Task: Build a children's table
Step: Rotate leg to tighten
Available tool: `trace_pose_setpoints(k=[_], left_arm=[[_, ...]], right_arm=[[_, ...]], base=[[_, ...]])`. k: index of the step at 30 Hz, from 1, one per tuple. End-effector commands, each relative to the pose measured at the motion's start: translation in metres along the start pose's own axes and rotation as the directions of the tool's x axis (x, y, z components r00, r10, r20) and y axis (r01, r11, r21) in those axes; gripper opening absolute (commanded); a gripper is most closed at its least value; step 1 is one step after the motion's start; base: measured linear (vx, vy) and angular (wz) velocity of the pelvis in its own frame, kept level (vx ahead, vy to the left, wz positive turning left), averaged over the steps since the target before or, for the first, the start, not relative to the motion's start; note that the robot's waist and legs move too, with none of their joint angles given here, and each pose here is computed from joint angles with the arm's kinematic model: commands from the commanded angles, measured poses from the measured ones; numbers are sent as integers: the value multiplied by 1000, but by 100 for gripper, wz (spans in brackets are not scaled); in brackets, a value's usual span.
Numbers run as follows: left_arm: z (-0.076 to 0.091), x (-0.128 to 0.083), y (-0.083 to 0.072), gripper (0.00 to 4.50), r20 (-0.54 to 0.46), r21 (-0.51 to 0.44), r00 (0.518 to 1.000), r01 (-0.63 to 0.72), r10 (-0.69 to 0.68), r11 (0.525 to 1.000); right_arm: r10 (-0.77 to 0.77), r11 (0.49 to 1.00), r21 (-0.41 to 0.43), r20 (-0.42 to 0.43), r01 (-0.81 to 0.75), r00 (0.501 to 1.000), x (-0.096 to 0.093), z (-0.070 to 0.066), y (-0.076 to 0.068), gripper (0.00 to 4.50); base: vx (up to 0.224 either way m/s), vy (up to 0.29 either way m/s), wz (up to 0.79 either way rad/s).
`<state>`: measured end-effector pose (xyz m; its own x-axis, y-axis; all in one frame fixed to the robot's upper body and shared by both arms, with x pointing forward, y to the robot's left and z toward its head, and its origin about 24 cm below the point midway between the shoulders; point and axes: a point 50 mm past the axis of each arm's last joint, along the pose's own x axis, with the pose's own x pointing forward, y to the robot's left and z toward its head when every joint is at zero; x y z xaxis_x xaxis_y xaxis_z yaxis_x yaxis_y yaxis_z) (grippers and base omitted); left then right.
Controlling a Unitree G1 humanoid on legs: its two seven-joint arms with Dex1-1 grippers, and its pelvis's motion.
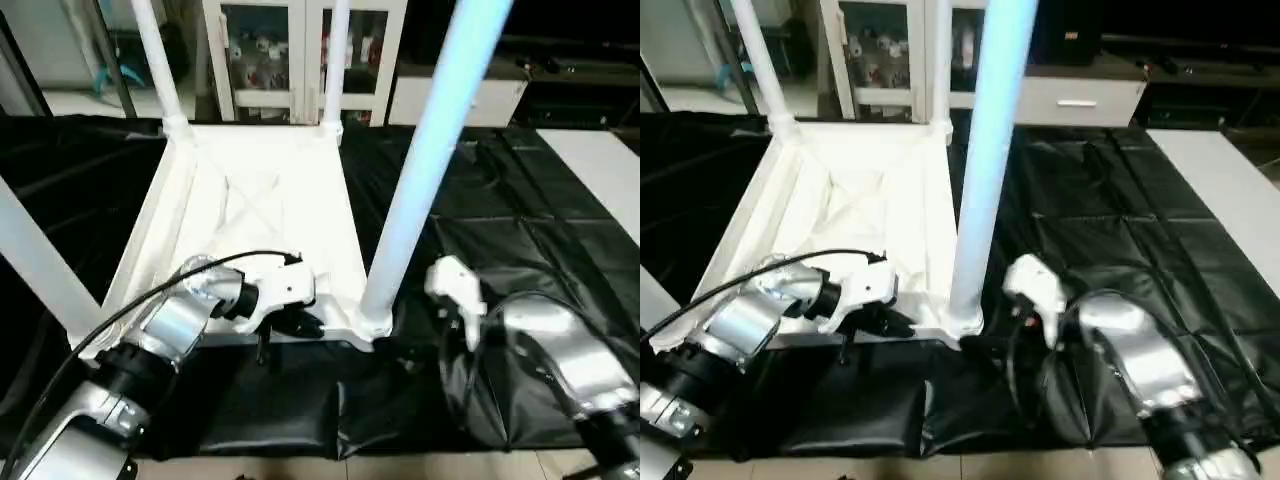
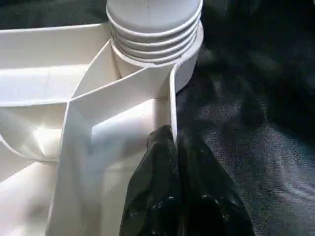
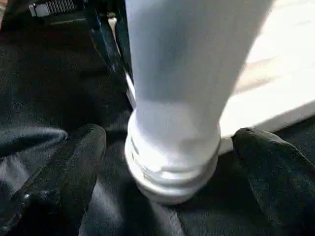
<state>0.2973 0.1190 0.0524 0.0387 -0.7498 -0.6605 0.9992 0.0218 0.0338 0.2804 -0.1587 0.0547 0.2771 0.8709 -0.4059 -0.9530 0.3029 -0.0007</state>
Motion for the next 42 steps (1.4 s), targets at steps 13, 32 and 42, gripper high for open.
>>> trace_pose_setpoints(k=[13, 32, 42], left_arm=[[-30, 26, -29, 0, -165, -85, 970, 167, -179, 982], [-33, 26, -30, 0, -200, -89, 963, 164, -179, 982], [-15, 39, -4, 0, -159, -88, 985, -78, 63, 993]], right_arm=[[60, 998, -34, -12, -61, 998, 9, 3, -4, 330], [38, 999, -16, -12, -38, 999, 13, -3, -5, 262], [-413, 877, 236, -78, 419, 908, 47, -30, -17, 262]], base=[[0, 0, 0], [0, 0, 0], [-29, 0, -4]])
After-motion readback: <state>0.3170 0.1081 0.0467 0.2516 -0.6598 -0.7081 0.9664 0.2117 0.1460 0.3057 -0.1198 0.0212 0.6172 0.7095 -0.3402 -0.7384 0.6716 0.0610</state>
